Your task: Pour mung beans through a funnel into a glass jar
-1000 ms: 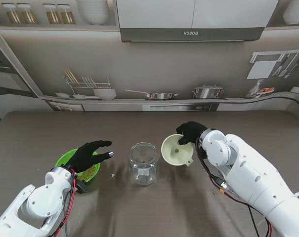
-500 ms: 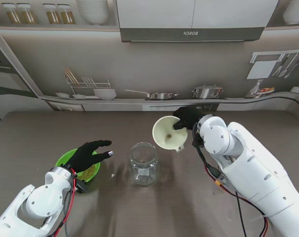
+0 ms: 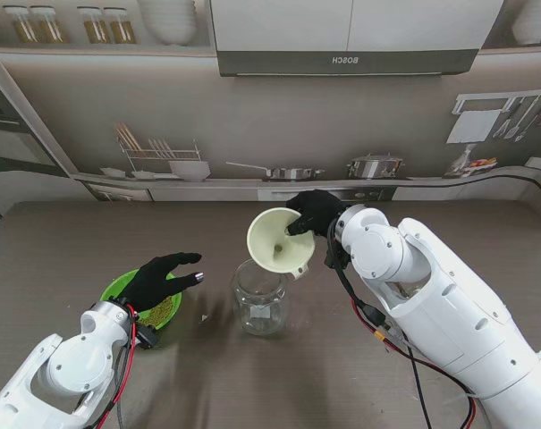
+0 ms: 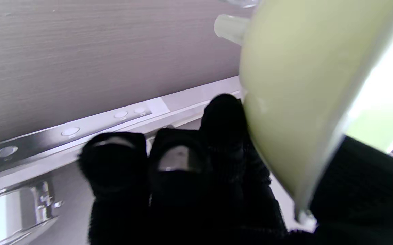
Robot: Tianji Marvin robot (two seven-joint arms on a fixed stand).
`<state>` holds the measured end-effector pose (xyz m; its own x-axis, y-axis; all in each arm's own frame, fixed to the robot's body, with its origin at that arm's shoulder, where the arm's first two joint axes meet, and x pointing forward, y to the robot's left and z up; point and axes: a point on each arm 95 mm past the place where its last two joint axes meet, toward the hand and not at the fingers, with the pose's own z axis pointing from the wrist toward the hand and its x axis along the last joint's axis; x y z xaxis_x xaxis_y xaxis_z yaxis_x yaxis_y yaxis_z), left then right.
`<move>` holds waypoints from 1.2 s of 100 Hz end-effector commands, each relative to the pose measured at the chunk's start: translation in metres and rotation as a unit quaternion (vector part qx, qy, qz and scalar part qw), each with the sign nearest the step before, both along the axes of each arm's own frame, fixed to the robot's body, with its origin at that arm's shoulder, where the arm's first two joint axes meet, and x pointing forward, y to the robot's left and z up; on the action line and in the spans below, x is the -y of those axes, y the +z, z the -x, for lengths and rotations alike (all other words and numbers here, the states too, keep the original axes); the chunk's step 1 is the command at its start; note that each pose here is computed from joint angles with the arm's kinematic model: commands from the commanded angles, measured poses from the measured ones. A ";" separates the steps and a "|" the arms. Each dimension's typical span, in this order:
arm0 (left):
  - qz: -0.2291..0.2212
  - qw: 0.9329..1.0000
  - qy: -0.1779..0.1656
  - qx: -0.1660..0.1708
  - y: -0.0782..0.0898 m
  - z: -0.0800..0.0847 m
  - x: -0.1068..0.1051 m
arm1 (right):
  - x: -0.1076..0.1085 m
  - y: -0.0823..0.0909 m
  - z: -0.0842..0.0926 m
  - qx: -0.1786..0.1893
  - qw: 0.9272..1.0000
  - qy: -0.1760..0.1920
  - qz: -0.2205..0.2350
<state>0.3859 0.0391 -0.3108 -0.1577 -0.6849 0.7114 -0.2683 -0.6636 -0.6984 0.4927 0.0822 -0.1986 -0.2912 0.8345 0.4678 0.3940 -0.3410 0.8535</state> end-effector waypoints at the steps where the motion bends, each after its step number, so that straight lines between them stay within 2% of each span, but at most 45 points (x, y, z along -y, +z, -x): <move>1: 0.003 1.000 -0.007 -0.004 0.000 0.001 0.002 | -0.013 0.001 0.006 -0.007 1.000 0.019 -0.003; 24: 0.004 1.000 -0.006 -0.003 0.001 0.002 0.002 | -0.026 -0.009 0.010 -0.020 0.999 0.037 0.005; 51: 0.005 1.000 -0.004 -0.002 0.001 0.002 0.001 | -0.034 -0.025 0.004 -0.023 0.998 0.052 0.028; 120: 0.005 1.000 -0.004 -0.003 0.002 0.003 0.000 | -0.039 -0.048 -0.001 0.009 0.996 0.059 0.063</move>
